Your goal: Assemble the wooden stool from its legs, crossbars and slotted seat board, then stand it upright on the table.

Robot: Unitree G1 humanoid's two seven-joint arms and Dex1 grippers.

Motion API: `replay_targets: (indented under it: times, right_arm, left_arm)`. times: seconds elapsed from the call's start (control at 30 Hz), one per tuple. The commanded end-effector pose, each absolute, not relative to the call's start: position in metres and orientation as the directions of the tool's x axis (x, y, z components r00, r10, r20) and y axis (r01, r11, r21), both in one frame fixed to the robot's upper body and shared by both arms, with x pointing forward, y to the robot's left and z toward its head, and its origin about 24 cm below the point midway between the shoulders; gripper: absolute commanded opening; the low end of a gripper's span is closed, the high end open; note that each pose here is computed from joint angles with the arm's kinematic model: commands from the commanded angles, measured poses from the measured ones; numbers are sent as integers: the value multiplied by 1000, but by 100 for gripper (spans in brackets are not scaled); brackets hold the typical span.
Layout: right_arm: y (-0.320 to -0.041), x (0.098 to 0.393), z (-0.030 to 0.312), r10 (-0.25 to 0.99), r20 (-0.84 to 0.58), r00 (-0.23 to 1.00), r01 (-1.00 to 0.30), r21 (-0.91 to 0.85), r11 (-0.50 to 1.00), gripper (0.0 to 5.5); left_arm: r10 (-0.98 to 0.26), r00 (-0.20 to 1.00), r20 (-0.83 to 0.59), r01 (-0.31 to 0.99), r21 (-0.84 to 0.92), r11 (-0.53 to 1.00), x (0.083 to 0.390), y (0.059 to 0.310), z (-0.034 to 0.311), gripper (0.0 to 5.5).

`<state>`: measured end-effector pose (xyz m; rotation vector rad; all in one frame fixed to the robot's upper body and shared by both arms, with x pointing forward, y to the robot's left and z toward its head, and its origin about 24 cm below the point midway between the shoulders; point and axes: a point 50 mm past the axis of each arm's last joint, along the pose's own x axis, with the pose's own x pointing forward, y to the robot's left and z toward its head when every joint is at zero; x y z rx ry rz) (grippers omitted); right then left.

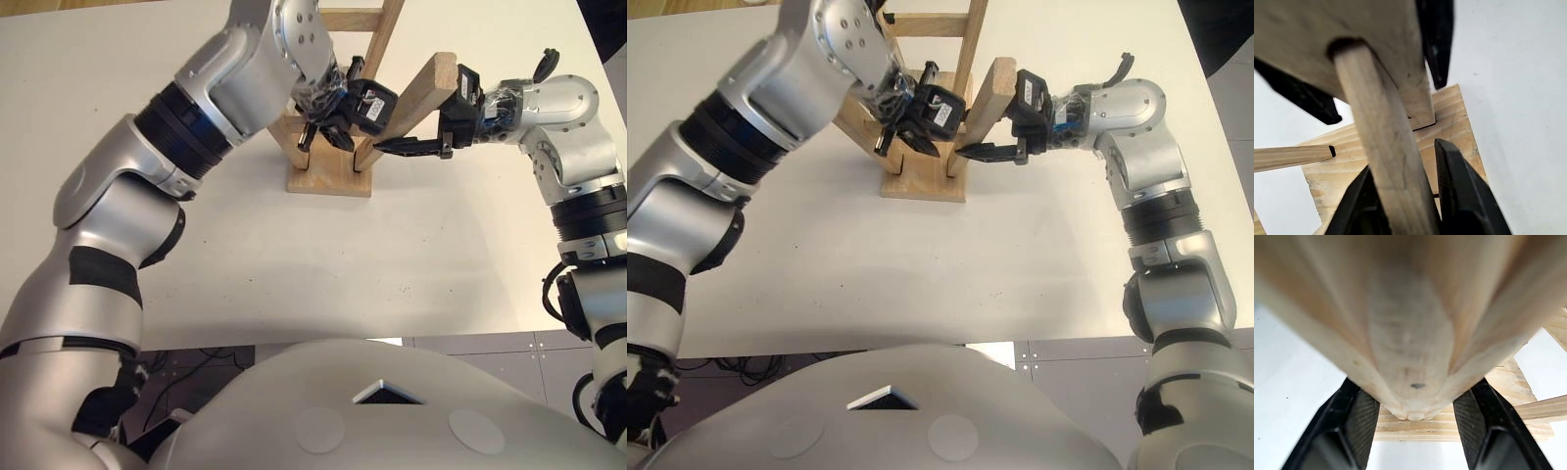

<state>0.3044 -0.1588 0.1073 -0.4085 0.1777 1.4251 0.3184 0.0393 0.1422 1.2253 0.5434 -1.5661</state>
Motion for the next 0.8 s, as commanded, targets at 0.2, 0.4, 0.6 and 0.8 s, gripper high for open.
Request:
replay_targets:
  times: [0.2,0.4,0.6,0.8]
  right_arm:
    - [-119,276,32,691,-720,-63,-997,79,-9,203]
    - [-143,267,27,658,-750,-69,-989,137,52,203]
    - [-149,267,35,685,-727,-51,-982,160,97,203]
    - [-154,263,34,703,-710,-39,-972,190,138,203]
  left_arm:
    - [-472,-109,-875,937,69,-343,292,23,98,67]
    - [-592,-68,-803,946,136,-293,293,24,129,52]
    - [-723,-15,-690,928,260,-268,282,43,199,111]
    - [-753,35,-657,909,334,-249,266,81,239,212]
